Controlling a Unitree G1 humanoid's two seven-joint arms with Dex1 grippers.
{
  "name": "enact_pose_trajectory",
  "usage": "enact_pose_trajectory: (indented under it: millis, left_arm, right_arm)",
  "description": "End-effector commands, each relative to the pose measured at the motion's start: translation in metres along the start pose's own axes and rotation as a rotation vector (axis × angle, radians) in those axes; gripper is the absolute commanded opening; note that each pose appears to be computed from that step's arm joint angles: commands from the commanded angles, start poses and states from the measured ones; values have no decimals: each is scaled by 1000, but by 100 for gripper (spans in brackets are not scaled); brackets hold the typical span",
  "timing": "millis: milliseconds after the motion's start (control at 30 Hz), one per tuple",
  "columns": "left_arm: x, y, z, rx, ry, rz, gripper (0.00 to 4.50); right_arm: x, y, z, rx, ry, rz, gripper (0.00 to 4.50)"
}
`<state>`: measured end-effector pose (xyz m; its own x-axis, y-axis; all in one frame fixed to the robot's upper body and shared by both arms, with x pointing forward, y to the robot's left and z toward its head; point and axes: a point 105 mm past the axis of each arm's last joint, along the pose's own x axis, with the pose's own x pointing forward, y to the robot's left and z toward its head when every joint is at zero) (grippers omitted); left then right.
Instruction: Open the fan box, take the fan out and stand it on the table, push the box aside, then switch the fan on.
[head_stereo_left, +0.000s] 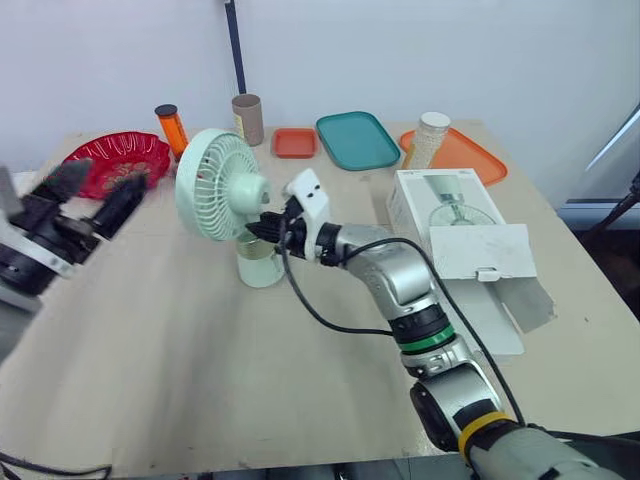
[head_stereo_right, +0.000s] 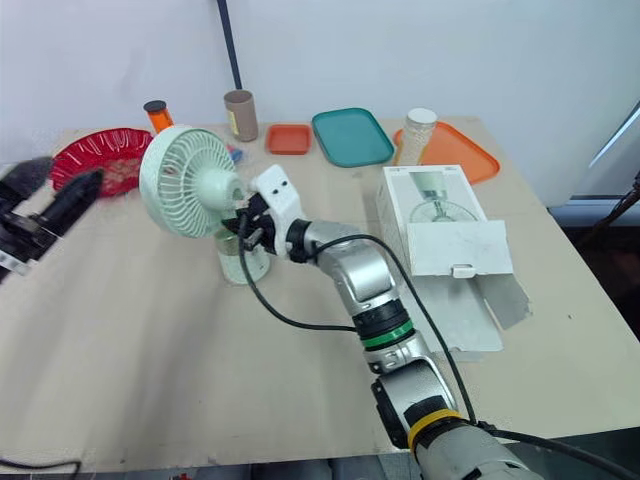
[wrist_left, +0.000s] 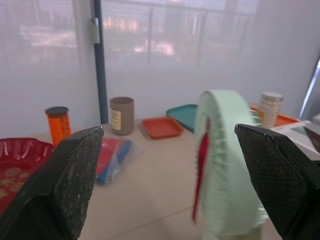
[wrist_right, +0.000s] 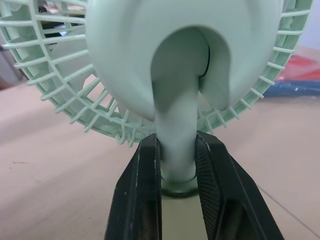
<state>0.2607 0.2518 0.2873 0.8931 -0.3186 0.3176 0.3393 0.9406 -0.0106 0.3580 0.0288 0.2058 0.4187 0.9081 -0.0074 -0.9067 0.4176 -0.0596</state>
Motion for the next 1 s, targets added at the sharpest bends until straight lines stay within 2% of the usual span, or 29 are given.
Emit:
enact_pose_trajectory:
  millis: [33,133,267,300,433,567,600,767,1000]
  left_arm:
    - [-3,3,3,9,-1,-34,447]
    - [-4,4,-7,1,31,-62,447]
    - [-7,-9,-45,-32,143,-210,347]
    - [-7,-12,-51,-58,146,-226,297]
    - [-6,-28,-75,-62,189,-312,156]
    - [-7,-41,-93,-78,212,-394,21]
    - [-6,-45,-96,-83,214,-418,5]
    - [-3,-59,-117,-66,252,-510,5]
    - [0,-78,-149,2,316,-598,5]
  right_arm:
    - [-14,1,42,-81,-155,70,38]
    - [-26,-2,45,-102,-171,101,38]
    - [-65,-1,43,-107,-188,223,38]
    - [-71,2,42,-114,-189,249,38]
    - [-88,10,37,-106,-172,318,38]
    - [-101,19,27,-98,-147,384,38]
    - [-103,21,23,-98,-137,396,38]
    - [-109,29,3,-124,-71,445,38]
    - [-110,41,-8,-140,-52,507,38]
